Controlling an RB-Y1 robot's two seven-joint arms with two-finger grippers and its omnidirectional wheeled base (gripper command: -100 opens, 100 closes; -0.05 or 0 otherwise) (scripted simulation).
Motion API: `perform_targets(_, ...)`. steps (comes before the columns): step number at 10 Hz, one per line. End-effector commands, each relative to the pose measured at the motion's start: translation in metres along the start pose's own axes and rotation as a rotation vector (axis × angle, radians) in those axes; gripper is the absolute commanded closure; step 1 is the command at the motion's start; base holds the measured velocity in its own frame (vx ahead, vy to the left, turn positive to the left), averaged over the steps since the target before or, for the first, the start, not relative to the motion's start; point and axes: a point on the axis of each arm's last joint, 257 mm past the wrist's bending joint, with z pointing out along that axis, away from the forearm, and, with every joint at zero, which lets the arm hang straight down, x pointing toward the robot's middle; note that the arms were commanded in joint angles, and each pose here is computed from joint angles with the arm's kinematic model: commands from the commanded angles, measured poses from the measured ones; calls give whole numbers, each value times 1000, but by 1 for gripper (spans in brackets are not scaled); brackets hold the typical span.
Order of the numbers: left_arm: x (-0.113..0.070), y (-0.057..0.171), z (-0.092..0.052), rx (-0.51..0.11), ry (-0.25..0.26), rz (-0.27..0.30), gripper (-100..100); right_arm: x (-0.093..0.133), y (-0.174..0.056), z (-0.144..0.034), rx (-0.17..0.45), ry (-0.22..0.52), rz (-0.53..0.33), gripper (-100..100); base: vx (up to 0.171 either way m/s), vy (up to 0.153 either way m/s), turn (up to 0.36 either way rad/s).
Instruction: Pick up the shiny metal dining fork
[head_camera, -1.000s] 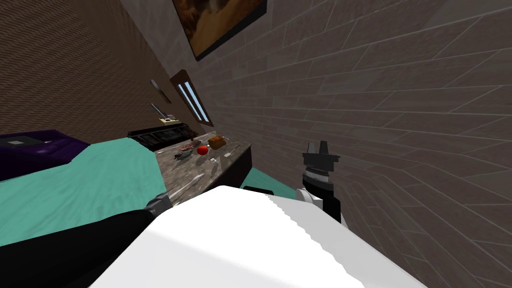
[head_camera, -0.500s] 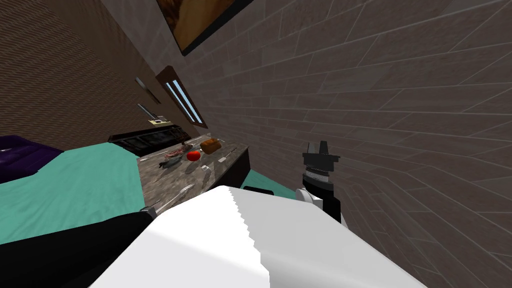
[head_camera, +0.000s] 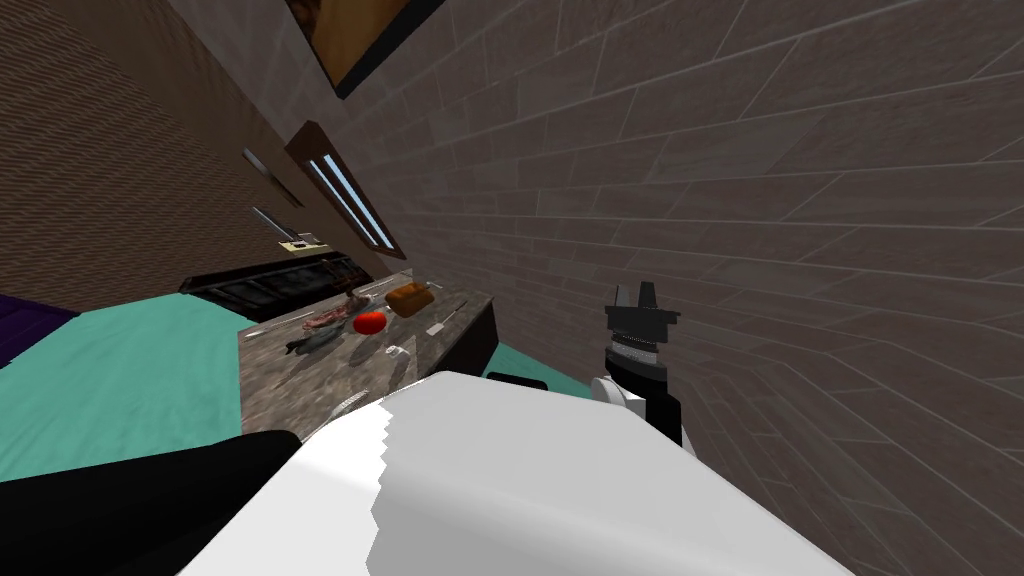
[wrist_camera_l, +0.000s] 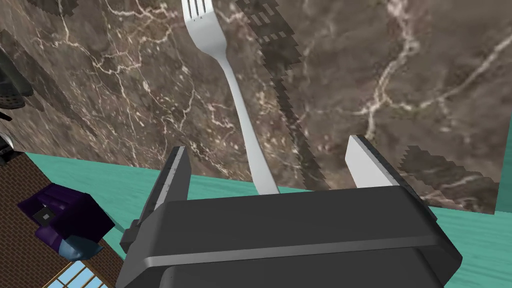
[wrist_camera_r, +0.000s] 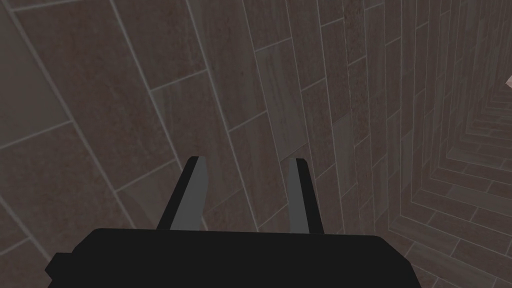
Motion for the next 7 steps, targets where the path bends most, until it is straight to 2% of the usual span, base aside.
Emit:
perform_targets(1,-11,10,-2,-31,-31,-21,-100,0,0,0,0,0,0,0,137,24,-21)
perform_targets(4,-47,36,-11,-131,-132,-105,-100,0,0,0,0,0,0,0,134,42,-50)
perform_targets(7,-70,56,-20,-201,-204,-171,-100,0,0,0,0,0,0,0,126,33,-27)
